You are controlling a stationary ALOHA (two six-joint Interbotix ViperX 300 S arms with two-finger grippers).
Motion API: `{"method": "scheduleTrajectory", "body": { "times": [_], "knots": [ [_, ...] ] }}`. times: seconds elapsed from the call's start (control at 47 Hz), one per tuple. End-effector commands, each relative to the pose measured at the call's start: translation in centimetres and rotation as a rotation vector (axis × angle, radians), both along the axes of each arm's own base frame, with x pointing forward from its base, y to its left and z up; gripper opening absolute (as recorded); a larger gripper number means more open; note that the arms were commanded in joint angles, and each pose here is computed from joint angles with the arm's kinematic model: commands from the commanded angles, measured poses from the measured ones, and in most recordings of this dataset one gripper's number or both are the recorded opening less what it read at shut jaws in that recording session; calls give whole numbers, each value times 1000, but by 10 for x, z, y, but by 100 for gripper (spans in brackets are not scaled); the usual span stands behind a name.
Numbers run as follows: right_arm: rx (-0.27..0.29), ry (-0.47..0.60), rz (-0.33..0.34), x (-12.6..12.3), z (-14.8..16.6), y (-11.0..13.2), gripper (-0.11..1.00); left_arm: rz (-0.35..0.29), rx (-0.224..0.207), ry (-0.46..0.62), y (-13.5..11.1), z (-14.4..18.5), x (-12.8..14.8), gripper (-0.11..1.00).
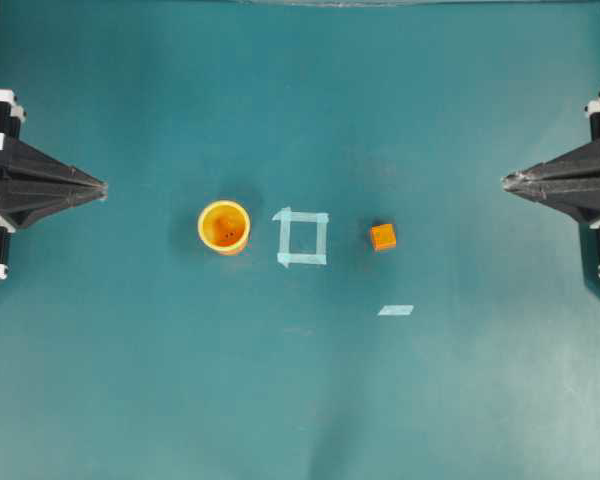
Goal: Move the block to the right with right arm.
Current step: 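Move the right gripper leftward toward the orange cube, then lower the open right gripper around the orange cube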
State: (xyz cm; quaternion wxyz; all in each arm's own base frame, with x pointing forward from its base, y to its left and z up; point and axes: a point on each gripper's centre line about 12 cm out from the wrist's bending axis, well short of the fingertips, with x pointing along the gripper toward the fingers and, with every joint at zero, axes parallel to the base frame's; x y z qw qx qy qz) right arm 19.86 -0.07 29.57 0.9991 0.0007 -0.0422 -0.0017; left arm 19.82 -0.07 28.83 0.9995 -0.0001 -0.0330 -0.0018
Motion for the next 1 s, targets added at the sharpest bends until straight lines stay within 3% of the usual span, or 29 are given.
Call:
{"method": "scheduleTrajectory", "body": {
  "times": [0.0, 0.234, 0.617, 0.978],
  "knots": [
    [53, -9, 0, 4, 6, -1, 0, 0, -23, -9, 0, 9, 3, 0],
    [82, 78, -5, 23, -1, -1, 0, 0, -51, 2, 1, 9, 4, 0],
    [85, 207, -28, 63, -22, -6, 2, 0, -52, 2, 1, 9, 4, 0],
    [90, 273, -63, 78, -36, -15, 33, 0, -52, 0, 1, 10, 4, 0]
  ]
}}
